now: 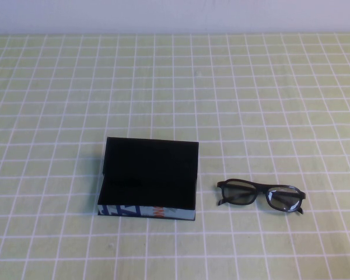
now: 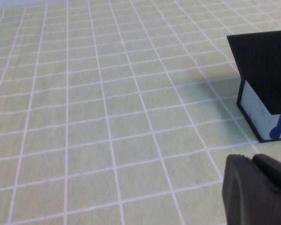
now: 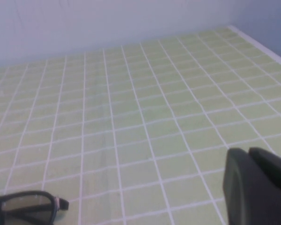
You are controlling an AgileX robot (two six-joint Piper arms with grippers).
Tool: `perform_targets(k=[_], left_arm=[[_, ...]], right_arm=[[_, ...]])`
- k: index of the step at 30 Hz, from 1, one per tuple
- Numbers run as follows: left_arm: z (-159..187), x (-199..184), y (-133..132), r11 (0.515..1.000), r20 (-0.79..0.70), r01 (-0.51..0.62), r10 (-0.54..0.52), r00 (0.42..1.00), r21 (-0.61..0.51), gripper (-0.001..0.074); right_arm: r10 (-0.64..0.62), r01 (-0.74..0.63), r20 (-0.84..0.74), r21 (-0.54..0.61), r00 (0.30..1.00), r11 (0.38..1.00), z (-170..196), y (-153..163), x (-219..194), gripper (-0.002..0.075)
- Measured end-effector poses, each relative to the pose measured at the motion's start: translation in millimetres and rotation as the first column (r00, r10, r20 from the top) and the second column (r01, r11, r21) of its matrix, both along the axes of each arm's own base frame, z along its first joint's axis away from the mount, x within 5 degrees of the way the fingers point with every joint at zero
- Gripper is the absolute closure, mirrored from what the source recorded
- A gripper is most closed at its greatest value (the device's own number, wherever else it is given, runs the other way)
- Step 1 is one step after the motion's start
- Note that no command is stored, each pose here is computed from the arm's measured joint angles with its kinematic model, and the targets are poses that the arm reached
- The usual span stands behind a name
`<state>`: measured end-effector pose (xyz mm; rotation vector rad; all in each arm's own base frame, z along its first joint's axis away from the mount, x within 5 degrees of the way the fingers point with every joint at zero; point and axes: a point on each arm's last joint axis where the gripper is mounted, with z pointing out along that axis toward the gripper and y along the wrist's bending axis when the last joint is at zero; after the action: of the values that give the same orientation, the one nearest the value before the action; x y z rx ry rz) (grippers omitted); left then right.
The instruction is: Return glasses to glasses case
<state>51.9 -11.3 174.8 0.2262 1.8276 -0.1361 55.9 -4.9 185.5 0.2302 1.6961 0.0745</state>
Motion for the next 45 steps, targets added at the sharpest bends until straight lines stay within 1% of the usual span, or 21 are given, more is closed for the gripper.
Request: perform_targets(k=[4, 7, 10, 13, 15, 18, 20, 21, 24, 28, 30, 31, 34, 36, 38, 39, 42, 44, 45], left_arm=[[7, 2, -1, 1.000, 0.084, 0.003, -0.001, 0.996, -0.019, 0.0738], [19, 3, -1, 0.998, 0.205, 0.010, 0.002, 0.979, -0.058, 0.0738], [32, 3, -1, 0.994, 0.342, 0.025, 0.012, 0.940, -0.105, 0.0738], [49, -1, -1, 0.985, 0.502, 0.059, 0.032, 0.864, -0.165, 0.0738], [62, -5, 0, 0.974, 0.615, 0.096, 0.052, 0.787, -0.205, 0.0738], [76, -13, 1, 0.961, 0.737, 0.144, 0.079, 0.672, -0.234, 0.0738], [82, -18, 2, 0.956, 0.787, 0.167, 0.092, 0.610, -0.241, 0.0738], [84, -19, 2, 0.954, 0.803, 0.174, 0.097, 0.588, -0.243, 0.0738], [86, -21, 3, 0.951, 0.821, 0.186, 0.103, 0.562, -0.247, 0.0738], [87, -22, 3, 0.950, 0.829, 0.190, 0.106, 0.549, -0.247, 0.0738], [89, -24, 3, 0.948, 0.844, 0.198, 0.111, 0.525, -0.248, 0.0738], [90, -25, 3, 0.947, 0.850, 0.204, 0.113, 0.514, -0.249, 0.0738], [93, -29, 4, 0.928, 0.868, 0.248, 0.131, 0.479, -0.277, 0.0738], [97, -33, 5, 0.905, 0.883, 0.299, 0.150, 0.444, -0.304, 0.0738], [99, -37, 6, 0.880, 0.897, 0.349, 0.166, 0.410, -0.323, 0.0738], [101, -38, 6, 0.871, 0.899, 0.365, 0.170, 0.403, -0.328, 0.0738], [113, -43, 6, 0.864, 0.910, 0.390, 0.164, 0.380, -0.318, 0.0738], [130, -48, 5, 0.871, 0.922, 0.395, 0.148, 0.358, -0.293, 0.0738], [139, -51, 5, 0.876, 0.925, 0.394, 0.136, 0.355, -0.280, 0.0738]], right_arm=[[0.002, -0.001, 0.113, -0.008, 0.994, 1.000, 10, 0, 1, 0.0743], [0.005, -0.001, 0.237, -0.016, 0.972, 1.000, 22, 0, 0, 0.0743], [0.012, 0.001, 0.422, -0.032, 0.907, 0.999, 39, 1, -3, 0.0743], [0.024, 0.008, 0.607, -0.050, 0.794, 0.999, 58, 2, -11, 0.0743], [0.033, 0.014, 0.714, -0.060, 0.699, 0.998, 68, 2, -18, 0.0743], [0.044, 0.023, 0.814, -0.070, 0.580, 0.997, 79, 3, -28, 0.0743], [0.051, 0.027, 0.849, -0.077, 0.526, 0.997, 83, 4, -32, 0.0743], [0.055, 0.029, 0.861, -0.081, 0.505, 0.996, 84, 4, -34, 0.0743], [0.060, 0.031, 0.872, -0.086, 0.486, 0.996, 85, 5, -36, 0.0743], [0.062, 0.031, 0.878, -0.087, 0.474, 0.996, 86, 5, -37, 0.0743], [0.063, 0.033, 0.887, -0.088, 0.458, 0.996, 87, 5, -38, 0.0743], [0.065, 0.033, 0.895, -0.088, 0.440, 0.996, 88, 5, -40, 0.0743], [0.058, 0.014, 0.936, -0.067, 0.346, 0.998, 93, 5, -47, 0.0743], [0.034, -0.041, 0.956, -0.023, 0.292, 0.999, 95, 4, -52, 0.0743], [0.014, -0.126, 0.964, 0.020, 0.266, 0.992, 103, 3, -54, 0.0743], [0.009, -0.168, 0.968, 0.035, 0.253, 0.985, 110, 3, -57, 0.0743], [0.042, -0.264, 0.969, 0.024, 0.243, 0.964, 139, 8, -66, 0.0743], [0.082, -0.316, 0.962, 0.005, 0.261, 0.949, 162, 13, -73, 0.0743], [0.108, -0.339, 0.953, -0.006, 0.284, 0.941, 173, 17, -78, 0.0743]])
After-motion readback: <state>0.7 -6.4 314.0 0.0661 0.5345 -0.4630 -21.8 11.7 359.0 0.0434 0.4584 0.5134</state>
